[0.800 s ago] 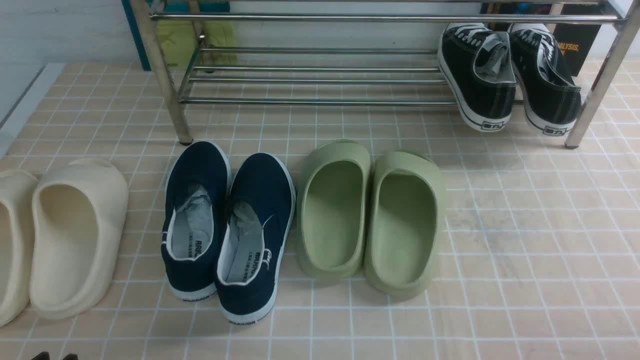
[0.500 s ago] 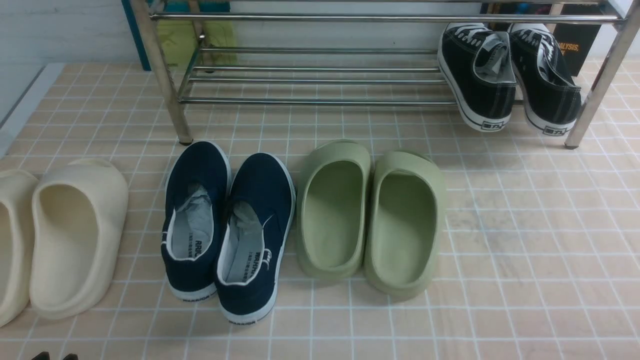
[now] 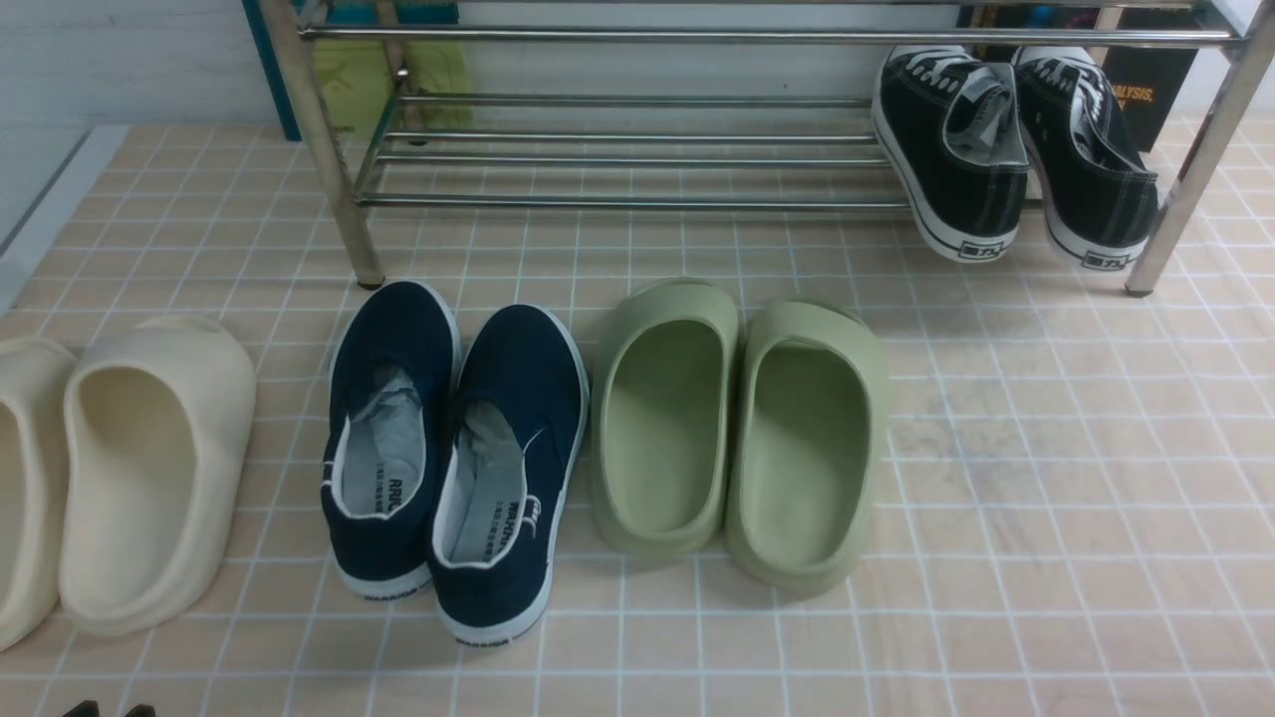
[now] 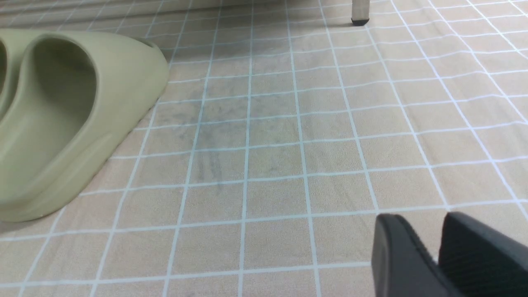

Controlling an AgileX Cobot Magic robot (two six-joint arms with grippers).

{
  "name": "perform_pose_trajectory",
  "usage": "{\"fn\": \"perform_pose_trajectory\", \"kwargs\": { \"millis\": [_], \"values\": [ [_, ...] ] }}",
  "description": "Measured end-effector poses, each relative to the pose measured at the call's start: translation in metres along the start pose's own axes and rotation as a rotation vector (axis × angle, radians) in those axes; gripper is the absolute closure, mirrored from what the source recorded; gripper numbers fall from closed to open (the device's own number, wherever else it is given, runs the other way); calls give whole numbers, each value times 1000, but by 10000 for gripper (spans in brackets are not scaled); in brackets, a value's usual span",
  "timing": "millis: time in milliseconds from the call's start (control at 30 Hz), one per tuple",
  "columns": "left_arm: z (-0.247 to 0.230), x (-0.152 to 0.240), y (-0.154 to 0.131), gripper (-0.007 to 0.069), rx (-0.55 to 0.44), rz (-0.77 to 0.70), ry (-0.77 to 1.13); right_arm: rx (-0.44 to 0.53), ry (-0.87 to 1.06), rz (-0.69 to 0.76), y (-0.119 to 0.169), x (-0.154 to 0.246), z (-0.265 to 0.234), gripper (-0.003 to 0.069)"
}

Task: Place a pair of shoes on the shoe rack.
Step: Use the left arm to grab the shoe closest to it

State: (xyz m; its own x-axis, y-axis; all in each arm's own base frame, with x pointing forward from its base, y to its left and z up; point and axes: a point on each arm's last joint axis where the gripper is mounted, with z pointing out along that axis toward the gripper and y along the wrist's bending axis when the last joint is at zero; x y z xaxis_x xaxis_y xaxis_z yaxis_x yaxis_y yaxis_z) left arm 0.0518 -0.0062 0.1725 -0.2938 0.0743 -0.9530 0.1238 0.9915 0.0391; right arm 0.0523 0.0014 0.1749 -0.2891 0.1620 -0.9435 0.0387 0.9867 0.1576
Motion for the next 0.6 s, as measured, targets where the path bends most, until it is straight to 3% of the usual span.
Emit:
{"fn": "perform_pose_trajectory", "kwargs": {
  "millis": [600],
  "values": [
    [0,-1,0,386,-2,3,-9,0,0,0,0,0,0,463]
  ]
}}
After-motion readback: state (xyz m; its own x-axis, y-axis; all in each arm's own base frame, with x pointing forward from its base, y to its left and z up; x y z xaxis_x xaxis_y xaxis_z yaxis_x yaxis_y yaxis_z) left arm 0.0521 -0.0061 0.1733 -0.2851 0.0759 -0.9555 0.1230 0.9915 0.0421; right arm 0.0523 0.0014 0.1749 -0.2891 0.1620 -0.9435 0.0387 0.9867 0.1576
